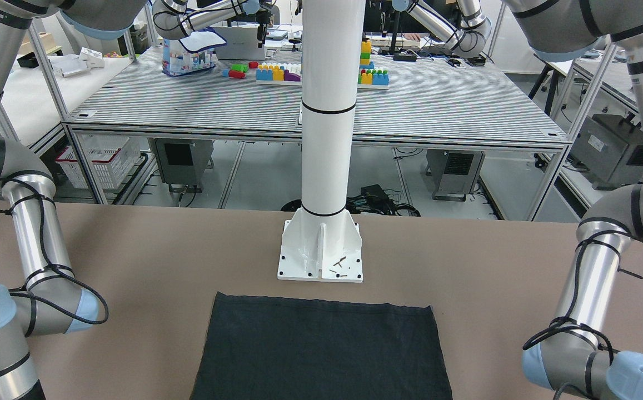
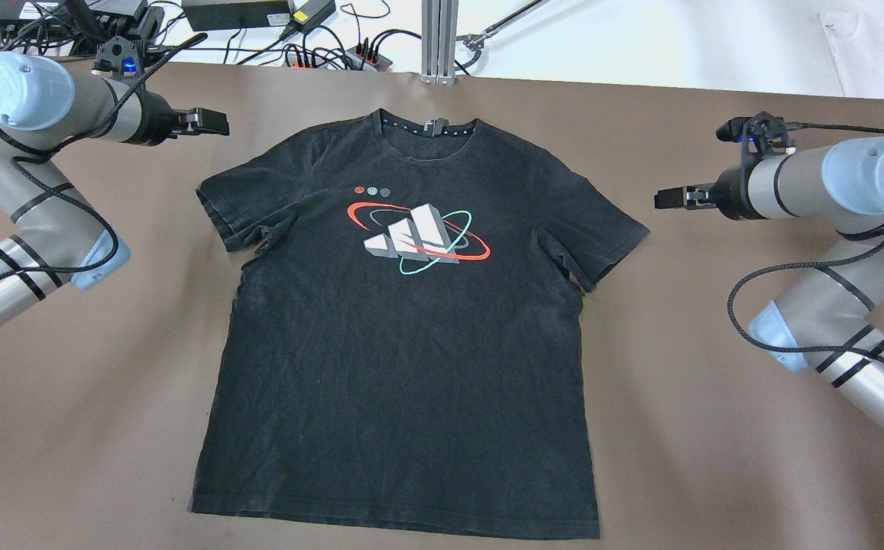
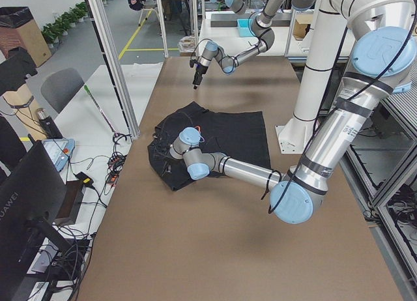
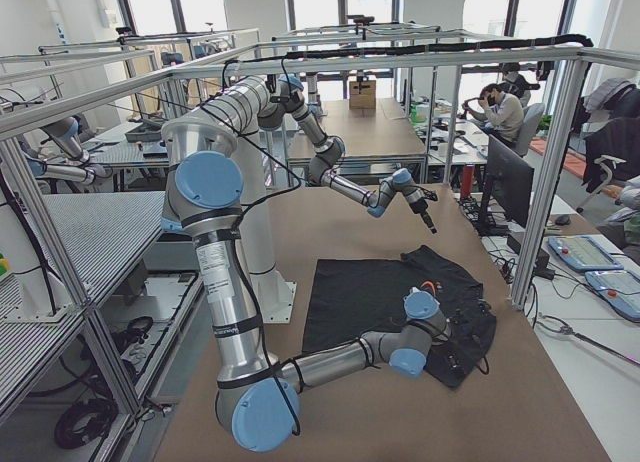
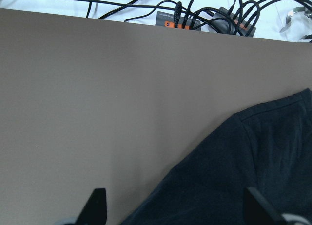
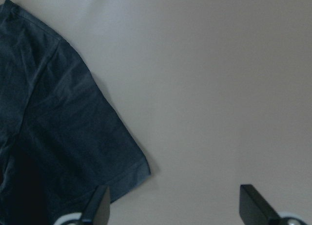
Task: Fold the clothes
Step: 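Lower both grippers toward the shirt's two sleeves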
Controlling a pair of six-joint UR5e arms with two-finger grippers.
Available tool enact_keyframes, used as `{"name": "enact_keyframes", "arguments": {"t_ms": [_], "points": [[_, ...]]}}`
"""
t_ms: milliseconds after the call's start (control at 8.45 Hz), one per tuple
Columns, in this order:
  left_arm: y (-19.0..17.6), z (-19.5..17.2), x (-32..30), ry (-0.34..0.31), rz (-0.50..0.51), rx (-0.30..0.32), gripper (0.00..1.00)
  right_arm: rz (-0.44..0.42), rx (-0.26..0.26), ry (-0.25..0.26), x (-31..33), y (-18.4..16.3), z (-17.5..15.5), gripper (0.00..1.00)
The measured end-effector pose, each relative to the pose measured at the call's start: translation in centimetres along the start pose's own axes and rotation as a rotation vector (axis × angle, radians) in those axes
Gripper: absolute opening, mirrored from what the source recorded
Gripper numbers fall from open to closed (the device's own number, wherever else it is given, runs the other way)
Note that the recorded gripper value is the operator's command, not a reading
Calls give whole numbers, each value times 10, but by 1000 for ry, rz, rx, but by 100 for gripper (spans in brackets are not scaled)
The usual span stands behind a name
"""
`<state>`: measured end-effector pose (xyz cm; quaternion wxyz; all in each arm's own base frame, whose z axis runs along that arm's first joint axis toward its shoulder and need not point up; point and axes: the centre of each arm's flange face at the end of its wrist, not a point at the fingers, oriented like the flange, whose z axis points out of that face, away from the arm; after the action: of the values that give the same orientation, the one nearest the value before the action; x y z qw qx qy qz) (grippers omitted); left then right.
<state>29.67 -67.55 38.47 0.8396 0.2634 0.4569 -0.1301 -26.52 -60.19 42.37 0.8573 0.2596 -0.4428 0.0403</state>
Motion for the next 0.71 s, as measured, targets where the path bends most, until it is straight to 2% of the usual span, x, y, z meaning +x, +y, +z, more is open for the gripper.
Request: {"name": "enact_keyframes", "arguments": {"t_ms": [473, 710], "points": [[2, 2, 13, 16, -33, 0, 100, 0, 23, 54, -20, 16, 45, 94], [6, 6, 16, 12, -33, 3, 100, -9, 40, 57, -7, 25, 70, 94]]}}
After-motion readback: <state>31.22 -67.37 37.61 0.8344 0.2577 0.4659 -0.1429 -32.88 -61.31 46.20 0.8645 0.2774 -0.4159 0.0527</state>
